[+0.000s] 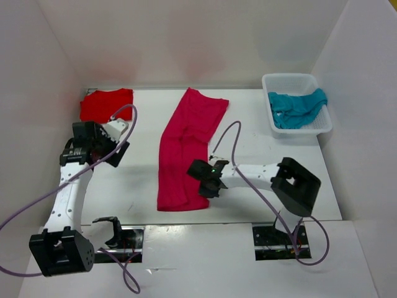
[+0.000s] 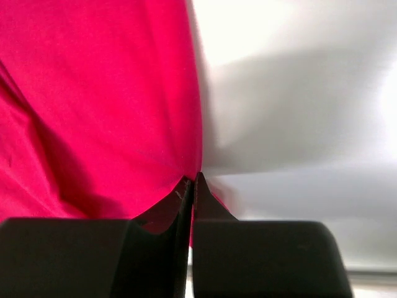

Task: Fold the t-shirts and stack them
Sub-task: Rotate the tshirt 90 degrees, then grab the bottom of the folded rectangular tshirt with both arms

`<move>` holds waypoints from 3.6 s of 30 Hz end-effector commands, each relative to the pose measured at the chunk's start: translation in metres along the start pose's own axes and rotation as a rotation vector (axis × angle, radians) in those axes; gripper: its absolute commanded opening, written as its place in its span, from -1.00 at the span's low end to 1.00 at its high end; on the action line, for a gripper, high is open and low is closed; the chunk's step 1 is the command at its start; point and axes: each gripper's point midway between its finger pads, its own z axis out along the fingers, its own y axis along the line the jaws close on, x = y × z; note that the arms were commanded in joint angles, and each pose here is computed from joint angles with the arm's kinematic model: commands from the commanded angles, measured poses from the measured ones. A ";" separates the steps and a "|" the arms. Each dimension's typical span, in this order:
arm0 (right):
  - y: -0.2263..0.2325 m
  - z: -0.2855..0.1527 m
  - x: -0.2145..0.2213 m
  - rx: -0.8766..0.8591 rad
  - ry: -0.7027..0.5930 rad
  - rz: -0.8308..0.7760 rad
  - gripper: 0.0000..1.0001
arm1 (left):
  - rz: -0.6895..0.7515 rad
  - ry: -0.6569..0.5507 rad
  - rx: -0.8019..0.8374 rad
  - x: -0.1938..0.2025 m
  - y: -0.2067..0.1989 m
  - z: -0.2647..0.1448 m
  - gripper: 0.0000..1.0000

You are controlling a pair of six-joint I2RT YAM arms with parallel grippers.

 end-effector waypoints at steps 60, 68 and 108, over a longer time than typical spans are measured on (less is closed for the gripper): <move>-0.092 -0.067 0.037 -0.278 0.134 0.160 0.49 | 1.954 -0.556 1.080 0.080 -0.364 -0.012 0.58; -0.093 -0.059 0.042 -0.239 0.170 0.144 0.49 | 1.948 -0.410 1.156 0.107 -0.360 0.002 -0.01; -0.063 -0.046 0.068 -0.189 0.358 -0.104 -1.00 | 1.720 -0.347 1.167 0.106 -0.355 -0.022 -0.81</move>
